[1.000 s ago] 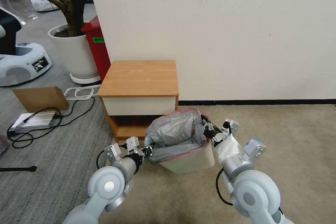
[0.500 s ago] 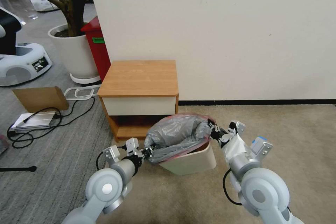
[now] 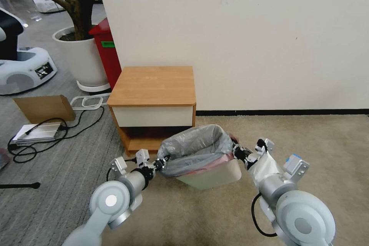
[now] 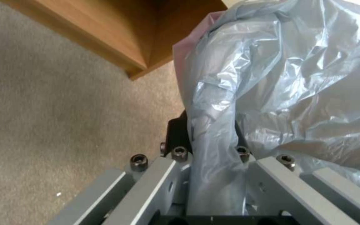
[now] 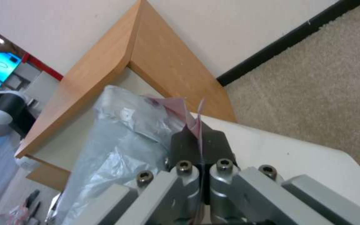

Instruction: Pick up the garbage bag from the table and place it over the trash can.

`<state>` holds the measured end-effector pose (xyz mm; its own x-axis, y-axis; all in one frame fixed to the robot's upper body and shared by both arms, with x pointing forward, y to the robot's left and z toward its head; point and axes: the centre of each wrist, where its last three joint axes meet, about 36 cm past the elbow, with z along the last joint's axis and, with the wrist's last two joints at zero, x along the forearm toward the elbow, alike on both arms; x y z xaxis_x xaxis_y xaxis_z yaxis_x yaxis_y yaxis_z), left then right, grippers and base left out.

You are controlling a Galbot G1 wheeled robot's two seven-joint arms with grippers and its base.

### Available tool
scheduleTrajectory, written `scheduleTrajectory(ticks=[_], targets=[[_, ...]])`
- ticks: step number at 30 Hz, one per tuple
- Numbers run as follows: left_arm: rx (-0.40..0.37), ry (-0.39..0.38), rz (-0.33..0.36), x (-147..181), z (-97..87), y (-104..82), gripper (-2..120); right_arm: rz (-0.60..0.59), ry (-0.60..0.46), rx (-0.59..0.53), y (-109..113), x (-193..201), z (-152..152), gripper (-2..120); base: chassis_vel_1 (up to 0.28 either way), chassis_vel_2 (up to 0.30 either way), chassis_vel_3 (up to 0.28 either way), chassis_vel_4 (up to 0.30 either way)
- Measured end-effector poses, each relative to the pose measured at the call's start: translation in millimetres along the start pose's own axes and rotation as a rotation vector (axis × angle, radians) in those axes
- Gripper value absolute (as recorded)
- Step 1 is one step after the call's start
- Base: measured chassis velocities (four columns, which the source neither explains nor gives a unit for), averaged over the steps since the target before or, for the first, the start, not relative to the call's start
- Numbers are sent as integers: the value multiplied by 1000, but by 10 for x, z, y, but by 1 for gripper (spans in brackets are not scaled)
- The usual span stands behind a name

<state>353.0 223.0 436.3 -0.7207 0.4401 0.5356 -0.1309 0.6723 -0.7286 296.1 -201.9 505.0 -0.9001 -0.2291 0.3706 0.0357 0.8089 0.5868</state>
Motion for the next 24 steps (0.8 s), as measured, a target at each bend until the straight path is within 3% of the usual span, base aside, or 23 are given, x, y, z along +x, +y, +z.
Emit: scheduleTrajectory(ticks=[7, 16, 24], targets=[[16, 18, 7, 30, -61, 13, 3, 5, -32, 26, -98, -178, 95, 0, 0, 0, 0, 0], [8, 31, 32, 84, -123, 3, 3, 23, -33, 87, -402, -509, 245, 0, 0, 0, 0, 0], [4, 25, 37, 110, -144, -2, 3, 38, -26, 102, -434, -505, 294, 0, 0, 0, 0, 0]])
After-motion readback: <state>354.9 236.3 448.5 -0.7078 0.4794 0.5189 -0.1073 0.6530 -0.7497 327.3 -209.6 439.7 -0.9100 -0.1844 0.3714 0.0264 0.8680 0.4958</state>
